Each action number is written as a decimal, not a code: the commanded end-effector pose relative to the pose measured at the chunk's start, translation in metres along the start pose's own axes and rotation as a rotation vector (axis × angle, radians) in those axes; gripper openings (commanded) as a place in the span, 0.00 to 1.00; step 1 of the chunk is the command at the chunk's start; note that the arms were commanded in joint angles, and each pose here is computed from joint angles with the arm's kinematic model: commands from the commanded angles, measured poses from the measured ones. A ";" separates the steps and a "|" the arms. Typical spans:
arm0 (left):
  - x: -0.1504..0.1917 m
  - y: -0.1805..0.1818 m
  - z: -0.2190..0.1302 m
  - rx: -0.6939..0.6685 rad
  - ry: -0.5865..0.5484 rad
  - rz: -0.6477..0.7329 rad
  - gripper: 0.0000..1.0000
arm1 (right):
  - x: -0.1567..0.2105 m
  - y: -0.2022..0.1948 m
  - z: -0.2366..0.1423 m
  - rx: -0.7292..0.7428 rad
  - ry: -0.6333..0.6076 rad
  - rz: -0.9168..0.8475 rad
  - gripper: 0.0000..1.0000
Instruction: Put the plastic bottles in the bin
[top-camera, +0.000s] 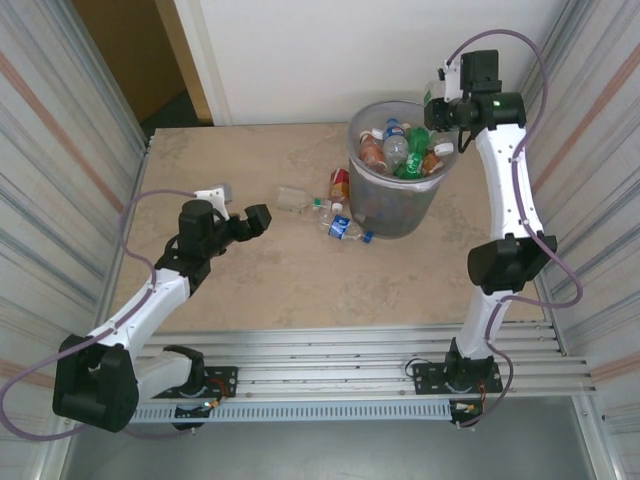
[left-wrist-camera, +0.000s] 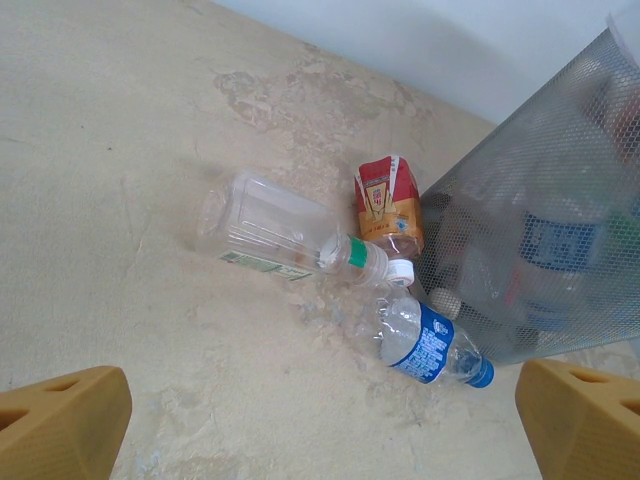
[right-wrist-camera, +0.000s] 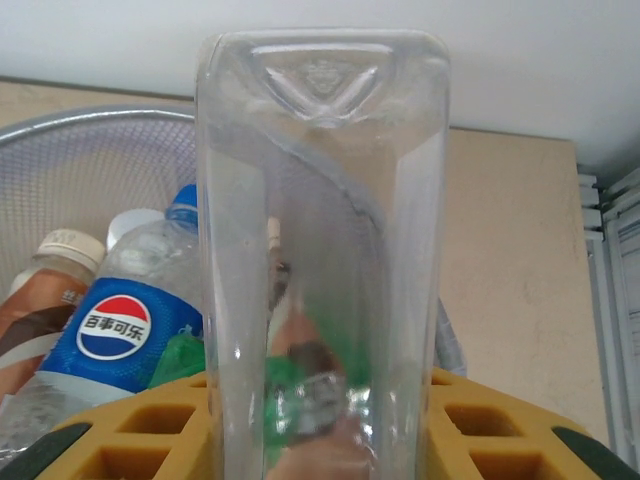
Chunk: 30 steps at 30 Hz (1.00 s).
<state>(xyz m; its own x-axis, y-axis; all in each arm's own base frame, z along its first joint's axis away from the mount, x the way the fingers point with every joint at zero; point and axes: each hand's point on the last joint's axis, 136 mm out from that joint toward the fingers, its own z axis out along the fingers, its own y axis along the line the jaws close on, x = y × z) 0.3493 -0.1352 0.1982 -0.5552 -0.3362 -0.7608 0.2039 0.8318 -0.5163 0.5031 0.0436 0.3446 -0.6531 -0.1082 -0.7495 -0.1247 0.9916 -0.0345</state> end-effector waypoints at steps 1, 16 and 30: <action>-0.002 0.001 -0.002 -0.009 -0.012 -0.001 0.99 | 0.006 -0.004 0.008 0.035 0.038 -0.049 0.30; -0.001 0.002 -0.002 -0.010 -0.010 -0.001 0.99 | 0.033 0.008 0.030 0.030 0.128 -0.110 0.36; -0.001 0.000 -0.002 -0.004 -0.007 0.000 0.99 | 0.018 0.024 0.009 -0.023 0.059 -0.143 0.79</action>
<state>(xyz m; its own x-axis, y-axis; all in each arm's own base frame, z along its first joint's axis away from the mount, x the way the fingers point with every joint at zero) 0.3490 -0.1352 0.1973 -0.5581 -0.3353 -0.7590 0.2022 0.8322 -0.5163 0.5025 0.0554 0.3019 -0.7160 -0.2338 -0.6579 -0.1999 0.9715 -0.1276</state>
